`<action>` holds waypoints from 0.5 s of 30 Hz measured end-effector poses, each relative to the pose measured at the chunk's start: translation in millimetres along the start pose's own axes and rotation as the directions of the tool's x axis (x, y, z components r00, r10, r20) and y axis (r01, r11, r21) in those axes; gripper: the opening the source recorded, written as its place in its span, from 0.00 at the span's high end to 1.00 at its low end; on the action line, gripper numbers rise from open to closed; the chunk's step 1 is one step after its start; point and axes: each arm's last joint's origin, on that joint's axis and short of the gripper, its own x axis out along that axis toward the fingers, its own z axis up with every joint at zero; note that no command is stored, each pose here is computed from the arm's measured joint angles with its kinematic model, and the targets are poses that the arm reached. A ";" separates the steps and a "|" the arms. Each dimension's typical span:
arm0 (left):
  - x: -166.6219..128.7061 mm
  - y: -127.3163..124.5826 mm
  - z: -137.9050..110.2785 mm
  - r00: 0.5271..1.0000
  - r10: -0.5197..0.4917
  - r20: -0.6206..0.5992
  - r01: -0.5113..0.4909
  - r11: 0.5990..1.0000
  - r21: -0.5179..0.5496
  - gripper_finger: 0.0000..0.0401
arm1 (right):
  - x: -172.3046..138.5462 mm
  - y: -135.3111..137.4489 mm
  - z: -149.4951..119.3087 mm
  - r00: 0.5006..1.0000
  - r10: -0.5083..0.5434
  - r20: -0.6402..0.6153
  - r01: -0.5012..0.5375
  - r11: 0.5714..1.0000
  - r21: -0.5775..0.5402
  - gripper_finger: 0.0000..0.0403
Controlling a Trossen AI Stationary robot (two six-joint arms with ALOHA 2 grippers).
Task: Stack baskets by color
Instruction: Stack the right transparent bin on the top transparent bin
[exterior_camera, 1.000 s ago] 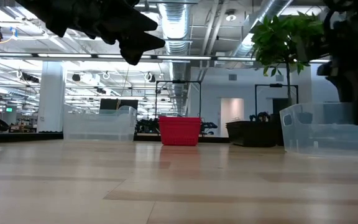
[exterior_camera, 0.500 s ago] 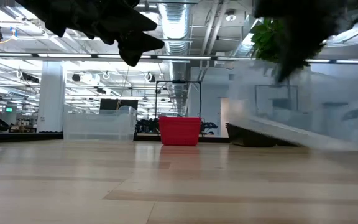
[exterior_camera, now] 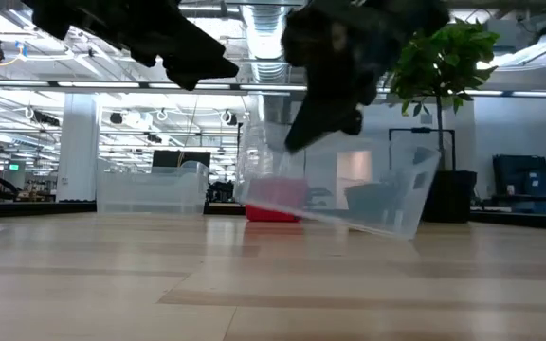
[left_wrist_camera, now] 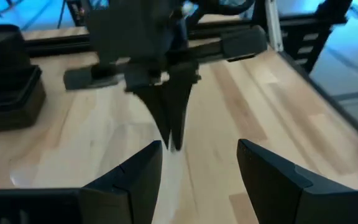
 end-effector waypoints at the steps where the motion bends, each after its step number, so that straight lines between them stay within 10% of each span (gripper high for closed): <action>1: -0.1 -2.1 -0.4 1.000 0.006 -0.004 -0.005 1.000 0.021 0.51 | 5.6 -0.1 3.2 1.000 0.002 -0.019 -0.002 1.000 -0.005 0.99; 15: -1.7 -7.8 -11.7 0.989 0.088 -0.116 -0.085 0.996 0.036 0.49 | 34.3 8.8 32.4 0.996 -0.032 -0.084 0.020 0.989 -0.145 0.82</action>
